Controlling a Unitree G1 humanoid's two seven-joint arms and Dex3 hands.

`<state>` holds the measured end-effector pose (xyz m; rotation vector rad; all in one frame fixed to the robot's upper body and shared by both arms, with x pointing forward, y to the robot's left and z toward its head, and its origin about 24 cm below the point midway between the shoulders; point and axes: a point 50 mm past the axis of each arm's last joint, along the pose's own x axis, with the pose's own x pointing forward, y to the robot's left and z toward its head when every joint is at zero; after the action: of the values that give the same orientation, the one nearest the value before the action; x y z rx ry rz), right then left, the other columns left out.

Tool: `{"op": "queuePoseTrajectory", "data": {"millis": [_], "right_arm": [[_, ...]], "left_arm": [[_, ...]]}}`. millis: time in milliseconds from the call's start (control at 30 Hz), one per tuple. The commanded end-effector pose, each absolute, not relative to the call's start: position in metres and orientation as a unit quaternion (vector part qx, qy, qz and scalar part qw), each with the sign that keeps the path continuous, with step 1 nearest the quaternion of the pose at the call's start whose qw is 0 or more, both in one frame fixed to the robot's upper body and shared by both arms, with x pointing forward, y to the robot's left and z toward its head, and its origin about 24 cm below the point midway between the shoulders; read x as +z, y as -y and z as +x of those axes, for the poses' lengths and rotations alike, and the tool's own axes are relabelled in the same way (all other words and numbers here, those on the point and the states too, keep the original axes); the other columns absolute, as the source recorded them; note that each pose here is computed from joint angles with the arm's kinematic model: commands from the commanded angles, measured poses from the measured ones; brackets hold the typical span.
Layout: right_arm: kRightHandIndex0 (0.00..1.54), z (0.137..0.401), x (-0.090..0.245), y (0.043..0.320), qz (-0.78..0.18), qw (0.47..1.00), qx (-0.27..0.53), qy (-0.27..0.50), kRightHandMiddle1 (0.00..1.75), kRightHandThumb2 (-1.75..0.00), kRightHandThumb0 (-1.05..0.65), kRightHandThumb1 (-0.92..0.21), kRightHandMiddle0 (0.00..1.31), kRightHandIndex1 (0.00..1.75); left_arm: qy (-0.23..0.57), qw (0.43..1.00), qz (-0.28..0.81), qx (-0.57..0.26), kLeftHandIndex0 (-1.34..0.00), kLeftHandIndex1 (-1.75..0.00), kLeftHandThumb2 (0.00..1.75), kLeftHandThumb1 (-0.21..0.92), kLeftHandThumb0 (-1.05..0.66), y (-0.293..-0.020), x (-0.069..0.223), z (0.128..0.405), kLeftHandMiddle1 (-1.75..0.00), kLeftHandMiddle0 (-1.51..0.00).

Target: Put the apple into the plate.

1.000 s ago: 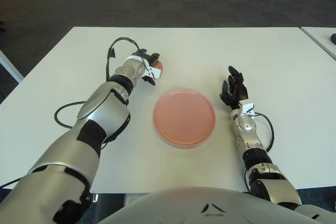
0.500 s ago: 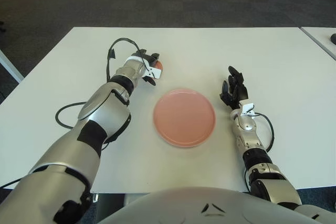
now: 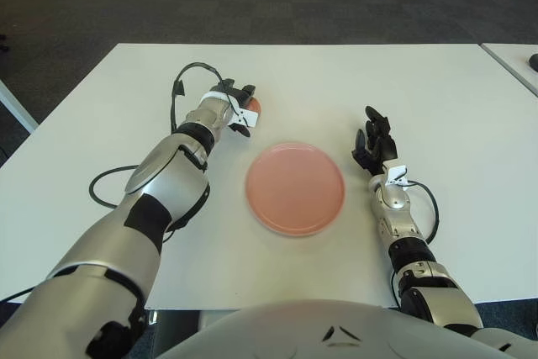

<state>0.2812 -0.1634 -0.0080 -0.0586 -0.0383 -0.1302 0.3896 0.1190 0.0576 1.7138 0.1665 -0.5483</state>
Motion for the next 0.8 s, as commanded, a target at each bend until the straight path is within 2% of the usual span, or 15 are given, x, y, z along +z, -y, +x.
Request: {"op": "queuePoseTrajectory", "data": {"millis": [0,367,533,667,700,767], "right_arm": [[0.19,0.265,-0.034,0.169,-0.031,0.995,-0.079,-0.047,0.51,-0.79,-0.63,-0.92,0.00,0.13],[0.19,0.264,-0.034,0.168,-0.032,0.995,-0.080,-0.046,0.50,-0.79,-0.63,-0.92,0.00,0.13],[0.19,0.265,-0.034,0.169,-0.030,0.995,-0.080,-0.047,0.50,-0.80,-0.63,-0.92,0.00,0.13],[0.19,0.264,-0.035,0.169,-0.028,0.995,-0.080,-0.048,0.50,-0.80,-0.62,-0.92,0.00,0.13],[0.19,0.264,-0.035,0.169,-0.028,0.995,-0.080,-0.048,0.50,-0.80,-0.62,-0.92,0.00,0.13],[0.19,0.264,-0.035,0.169,-0.027,0.995,-0.080,-0.048,0.50,-0.80,-0.62,-0.92,0.00,0.13]], "left_arm": [[-0.101,0.618,0.738,-0.252,0.00,0.00,0.05,0.92,-1.05,-0.124,0.035,0.378,0.00,0.00],[-0.095,0.631,0.731,-0.240,-0.01,-0.01,0.06,0.92,-1.05,-0.125,0.034,0.378,0.00,0.00],[-0.080,0.644,0.727,-0.224,0.00,-0.20,0.13,0.90,-1.00,-0.125,0.029,0.375,-0.02,-0.03],[-0.069,0.654,0.723,-0.211,0.00,-0.27,0.13,0.89,-0.94,-0.124,0.025,0.372,-0.04,-0.08],[-0.064,0.656,0.723,-0.208,0.00,-0.30,0.13,0.88,-0.90,-0.124,0.024,0.371,-0.05,-0.11],[-0.058,0.658,0.723,-0.203,0.00,-0.35,0.27,0.76,-0.82,-0.123,0.023,0.370,-0.08,-0.14]]}}
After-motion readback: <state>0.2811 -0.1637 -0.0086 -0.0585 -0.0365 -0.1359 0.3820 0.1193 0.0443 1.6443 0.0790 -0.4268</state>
